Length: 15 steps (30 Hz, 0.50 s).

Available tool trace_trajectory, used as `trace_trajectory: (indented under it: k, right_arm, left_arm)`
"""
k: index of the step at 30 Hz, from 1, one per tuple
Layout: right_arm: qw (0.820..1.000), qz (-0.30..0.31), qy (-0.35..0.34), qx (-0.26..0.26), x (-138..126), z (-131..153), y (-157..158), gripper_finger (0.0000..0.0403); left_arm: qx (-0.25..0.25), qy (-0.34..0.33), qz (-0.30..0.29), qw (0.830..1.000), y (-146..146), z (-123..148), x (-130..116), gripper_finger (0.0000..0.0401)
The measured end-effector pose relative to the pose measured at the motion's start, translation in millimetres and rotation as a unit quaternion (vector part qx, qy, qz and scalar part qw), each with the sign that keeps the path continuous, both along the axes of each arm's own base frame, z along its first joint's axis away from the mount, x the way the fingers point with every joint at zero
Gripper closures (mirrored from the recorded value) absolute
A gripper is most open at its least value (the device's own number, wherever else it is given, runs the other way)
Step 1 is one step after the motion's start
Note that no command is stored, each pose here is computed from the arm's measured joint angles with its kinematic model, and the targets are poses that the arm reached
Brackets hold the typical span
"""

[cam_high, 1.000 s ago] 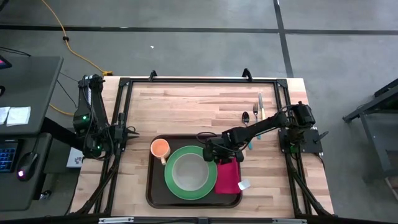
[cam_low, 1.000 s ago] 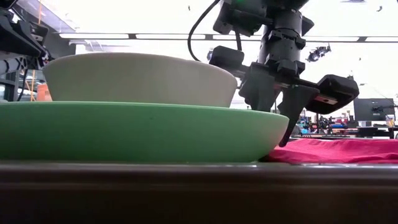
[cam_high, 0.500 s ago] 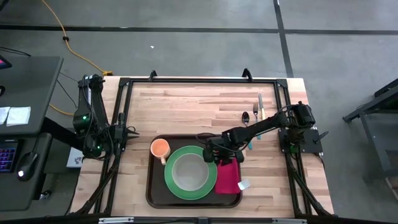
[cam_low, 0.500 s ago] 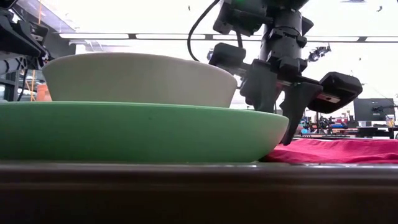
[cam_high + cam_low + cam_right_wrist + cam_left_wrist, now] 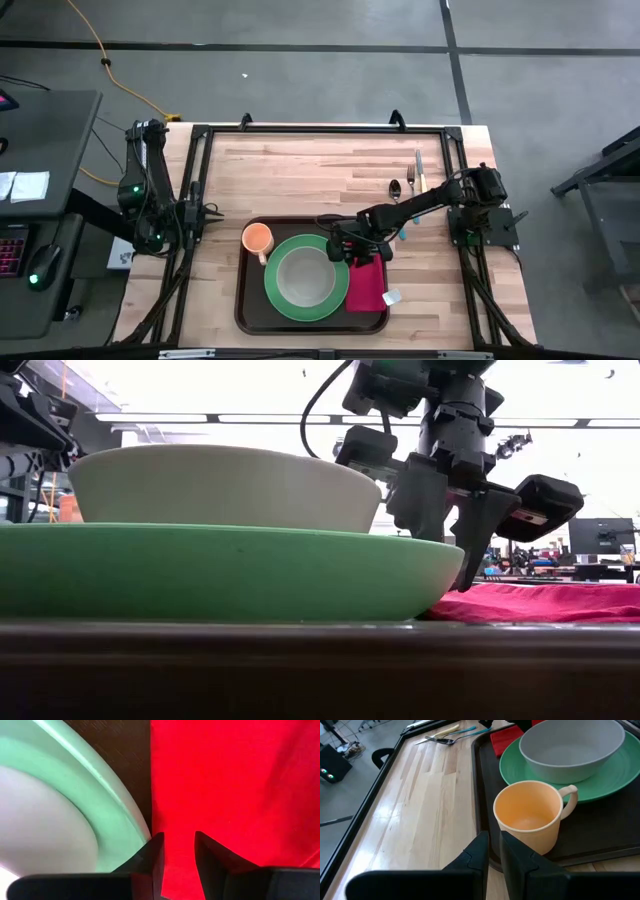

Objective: Set up tray
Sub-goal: Put the yellow knife on the red napkin

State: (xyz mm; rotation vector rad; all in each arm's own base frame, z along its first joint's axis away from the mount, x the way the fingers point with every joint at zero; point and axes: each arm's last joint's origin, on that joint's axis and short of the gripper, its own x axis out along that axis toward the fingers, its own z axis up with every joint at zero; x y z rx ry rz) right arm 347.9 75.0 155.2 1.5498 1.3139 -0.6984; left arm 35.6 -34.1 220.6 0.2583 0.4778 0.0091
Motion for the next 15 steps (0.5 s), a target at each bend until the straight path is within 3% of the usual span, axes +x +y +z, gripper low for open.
trace_trajectory:
  k: [15]
  right_arm:
    - [1.000,-0.006,-0.028,-0.005,-8,26,-2,0.0318]
  left_arm:
    - [0.000,0.000,0.000,1.000,0,0,0,0.0322]
